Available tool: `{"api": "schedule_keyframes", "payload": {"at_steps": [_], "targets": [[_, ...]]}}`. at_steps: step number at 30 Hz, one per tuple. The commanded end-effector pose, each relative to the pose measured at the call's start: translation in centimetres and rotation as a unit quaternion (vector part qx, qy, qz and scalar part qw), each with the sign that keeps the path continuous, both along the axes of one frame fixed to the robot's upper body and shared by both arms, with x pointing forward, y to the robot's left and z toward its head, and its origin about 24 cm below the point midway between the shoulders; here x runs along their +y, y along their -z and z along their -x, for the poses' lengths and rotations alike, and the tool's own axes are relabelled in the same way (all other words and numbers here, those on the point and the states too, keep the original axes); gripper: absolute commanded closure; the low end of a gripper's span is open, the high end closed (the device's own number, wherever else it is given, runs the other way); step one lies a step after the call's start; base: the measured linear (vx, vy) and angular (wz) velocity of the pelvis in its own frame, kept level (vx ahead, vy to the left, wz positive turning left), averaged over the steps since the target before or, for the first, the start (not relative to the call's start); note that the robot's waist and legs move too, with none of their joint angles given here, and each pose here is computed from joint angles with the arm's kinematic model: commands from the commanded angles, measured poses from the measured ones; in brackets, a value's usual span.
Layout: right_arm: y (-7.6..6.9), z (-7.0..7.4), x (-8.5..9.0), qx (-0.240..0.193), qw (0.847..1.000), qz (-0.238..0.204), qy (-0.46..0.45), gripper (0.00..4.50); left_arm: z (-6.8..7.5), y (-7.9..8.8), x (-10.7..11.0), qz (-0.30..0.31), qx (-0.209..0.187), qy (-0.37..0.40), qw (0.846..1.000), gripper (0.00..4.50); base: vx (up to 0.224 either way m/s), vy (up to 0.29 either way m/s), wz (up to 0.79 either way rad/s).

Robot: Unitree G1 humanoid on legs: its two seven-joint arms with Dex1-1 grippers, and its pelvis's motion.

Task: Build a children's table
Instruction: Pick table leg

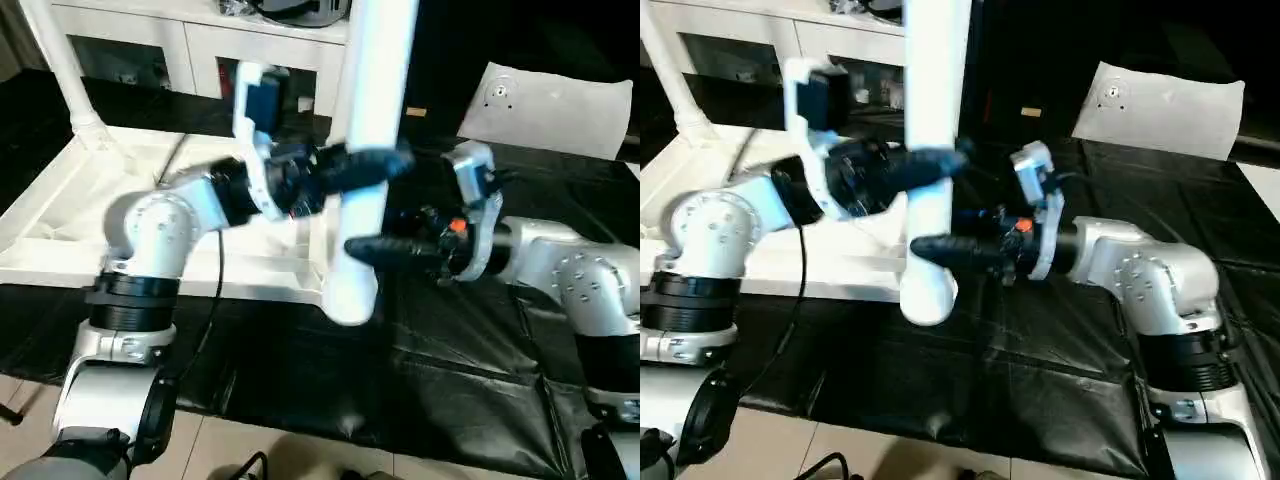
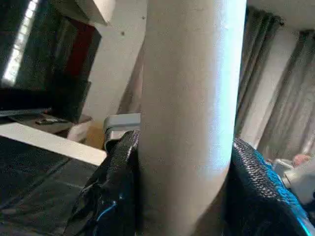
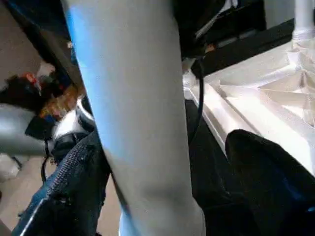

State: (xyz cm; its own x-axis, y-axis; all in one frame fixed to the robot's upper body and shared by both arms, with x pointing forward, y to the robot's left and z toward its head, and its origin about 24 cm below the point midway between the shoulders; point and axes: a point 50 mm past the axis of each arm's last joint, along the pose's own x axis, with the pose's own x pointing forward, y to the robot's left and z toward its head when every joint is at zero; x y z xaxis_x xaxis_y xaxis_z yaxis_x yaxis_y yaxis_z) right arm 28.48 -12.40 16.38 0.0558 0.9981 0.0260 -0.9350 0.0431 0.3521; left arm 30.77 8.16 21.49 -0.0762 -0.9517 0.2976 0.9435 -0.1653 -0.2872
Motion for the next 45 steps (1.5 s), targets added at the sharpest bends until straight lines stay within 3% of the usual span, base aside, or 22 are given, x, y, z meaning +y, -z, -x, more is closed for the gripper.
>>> {"api": "schedule_keyframes", "payload": {"at_steps": [1,10,16,17,34,45], "targets": [[-0.2,0.0,0.3,-0.026,1.0,0.015,-0.007,0.61,0.2,-0.8,-0.7,-0.007,-0.019,0.023,1.0,2.62,0.0,0.0,0.0],[0.3,0.3,0.7,-0.05,0.997,0.036,-0.046,0.61,0.1,-0.8,-1.2,-0.015,-0.024,0.049,0.998,2.62,0.0,0.0,0.0],[0.2,0.7,0.8,-0.044,0.996,0.025,-0.076,0.61,0.2,-0.8,-1.3,-0.016,-0.028,0.07,0.997,2.62,0.0,0.0,0.0],[0.2,0.8,0.8,-0.042,0.996,0.023,-0.08,0.89,0.2,-0.8,-1.3,-0.016,-0.028,0.071,0.997,2.62,0.0,0.0,0.0],[0.6,1.0,1.0,-0.022,0.995,0.011,-0.098,2.28,-0.1,-0.6,-1.7,-0.021,-0.045,0.064,0.997,2.62,0.0,0.0,0.0],[0.9,1.0,0.9,-0.016,0.995,0.01,-0.098,2.52,-0.6,-0.2,-2.0,-0.045,-0.057,0.029,0.997,2.65,0.0,0.0,0.0]]}}
